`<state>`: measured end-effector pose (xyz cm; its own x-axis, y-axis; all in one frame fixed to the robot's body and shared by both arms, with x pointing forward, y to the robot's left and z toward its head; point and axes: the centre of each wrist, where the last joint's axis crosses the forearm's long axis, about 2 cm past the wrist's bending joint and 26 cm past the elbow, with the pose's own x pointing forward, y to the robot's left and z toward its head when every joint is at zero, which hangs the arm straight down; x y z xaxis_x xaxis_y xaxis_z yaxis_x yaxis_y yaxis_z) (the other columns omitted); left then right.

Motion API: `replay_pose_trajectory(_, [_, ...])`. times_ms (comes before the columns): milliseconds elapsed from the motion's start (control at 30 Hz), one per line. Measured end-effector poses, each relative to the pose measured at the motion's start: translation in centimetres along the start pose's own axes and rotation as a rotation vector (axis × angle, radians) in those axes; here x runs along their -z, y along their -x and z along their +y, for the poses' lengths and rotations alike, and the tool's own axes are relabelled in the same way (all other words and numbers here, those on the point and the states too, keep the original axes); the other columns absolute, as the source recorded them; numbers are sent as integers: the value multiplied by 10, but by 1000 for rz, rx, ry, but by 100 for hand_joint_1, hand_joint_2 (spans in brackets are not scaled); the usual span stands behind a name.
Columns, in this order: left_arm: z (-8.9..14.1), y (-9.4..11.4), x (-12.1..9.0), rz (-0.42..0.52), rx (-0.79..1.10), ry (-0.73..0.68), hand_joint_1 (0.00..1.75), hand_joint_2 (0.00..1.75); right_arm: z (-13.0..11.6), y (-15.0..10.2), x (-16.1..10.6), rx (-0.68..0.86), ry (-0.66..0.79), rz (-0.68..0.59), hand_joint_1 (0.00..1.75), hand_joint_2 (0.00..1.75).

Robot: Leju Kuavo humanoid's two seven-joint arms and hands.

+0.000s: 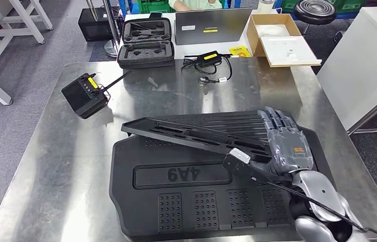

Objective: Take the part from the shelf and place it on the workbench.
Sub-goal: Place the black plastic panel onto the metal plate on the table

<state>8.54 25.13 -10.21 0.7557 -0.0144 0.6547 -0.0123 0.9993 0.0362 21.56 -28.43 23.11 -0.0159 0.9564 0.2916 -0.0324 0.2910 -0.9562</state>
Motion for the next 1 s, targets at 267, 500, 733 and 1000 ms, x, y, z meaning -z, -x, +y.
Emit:
replay_pose_trajectory(267, [0,-1,0,20,12,1,0,0,2,1,-2,55,-133,46,0,175])
replay_pose_trajectory(500, [0,-1,1,28,15,0,0,0,3,2,-3,49,-171,38,0,175])
replay_pose_trajectory(733, [0,-4,2,36,26,2,0,0,9,2,-6,19,-258,27,0,175])
replay_pose_trajectory(1000, [0,-7,4,33,28,1,0,0,11,3,-8,11,-276,28,0,175])
